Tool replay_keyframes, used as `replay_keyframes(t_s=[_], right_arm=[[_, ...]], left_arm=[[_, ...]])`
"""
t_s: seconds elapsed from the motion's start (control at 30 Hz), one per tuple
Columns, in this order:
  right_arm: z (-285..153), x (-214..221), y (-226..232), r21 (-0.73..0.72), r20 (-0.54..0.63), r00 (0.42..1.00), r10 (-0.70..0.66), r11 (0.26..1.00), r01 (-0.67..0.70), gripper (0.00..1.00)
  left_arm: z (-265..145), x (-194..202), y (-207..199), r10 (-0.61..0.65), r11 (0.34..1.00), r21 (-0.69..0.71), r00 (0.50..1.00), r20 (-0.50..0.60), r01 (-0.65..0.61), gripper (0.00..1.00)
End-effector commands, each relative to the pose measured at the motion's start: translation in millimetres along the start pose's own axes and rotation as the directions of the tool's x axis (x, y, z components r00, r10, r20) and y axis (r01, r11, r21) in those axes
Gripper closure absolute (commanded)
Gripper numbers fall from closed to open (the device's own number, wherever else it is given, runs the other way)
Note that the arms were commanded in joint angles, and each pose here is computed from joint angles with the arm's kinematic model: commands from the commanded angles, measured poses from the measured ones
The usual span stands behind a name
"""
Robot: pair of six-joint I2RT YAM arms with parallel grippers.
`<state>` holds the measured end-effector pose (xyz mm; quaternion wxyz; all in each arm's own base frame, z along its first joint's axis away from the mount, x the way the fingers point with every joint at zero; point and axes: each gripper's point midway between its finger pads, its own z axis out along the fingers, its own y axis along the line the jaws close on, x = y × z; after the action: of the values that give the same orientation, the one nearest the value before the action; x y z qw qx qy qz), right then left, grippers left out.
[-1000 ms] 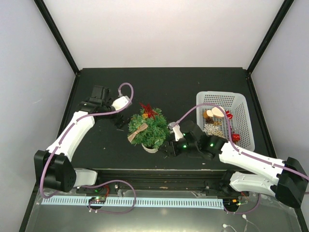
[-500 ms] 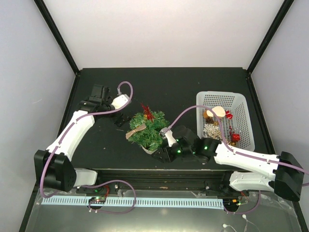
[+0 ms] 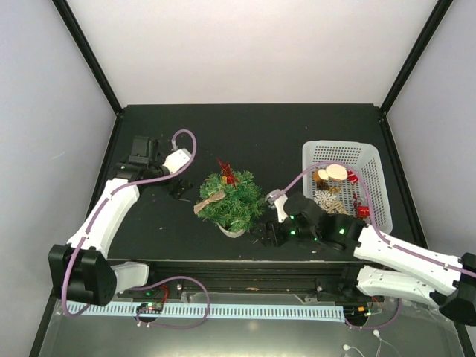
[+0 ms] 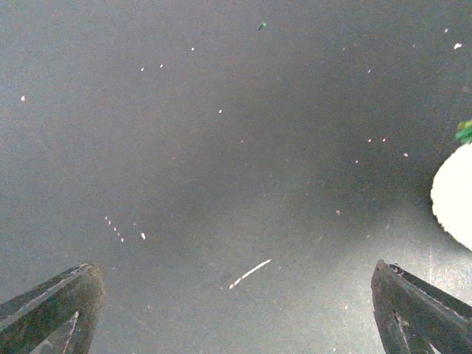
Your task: Decorate the small christmas tree
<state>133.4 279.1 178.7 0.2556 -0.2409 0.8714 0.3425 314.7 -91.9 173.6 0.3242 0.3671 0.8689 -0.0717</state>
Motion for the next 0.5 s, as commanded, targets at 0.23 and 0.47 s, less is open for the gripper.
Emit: replay_keyframes(t_s=[0.23, 0.47], right_arm=[[-52, -22, -83, 0.277, 0.115, 0.988, 0.105, 0.952, -0.133, 0.27], [-79, -48, -156, 0.445, 0.247, 0.937, 0.245, 0.830, -0.335, 0.33]], left_arm=[[-15, 19, -6, -0.023, 1.000, -0.008, 1.000, 0.009, 0.023, 0.01], [-18, 12, -16, -0.068, 0.997, 0.044, 0.996, 0.055, 0.066, 0.01]])
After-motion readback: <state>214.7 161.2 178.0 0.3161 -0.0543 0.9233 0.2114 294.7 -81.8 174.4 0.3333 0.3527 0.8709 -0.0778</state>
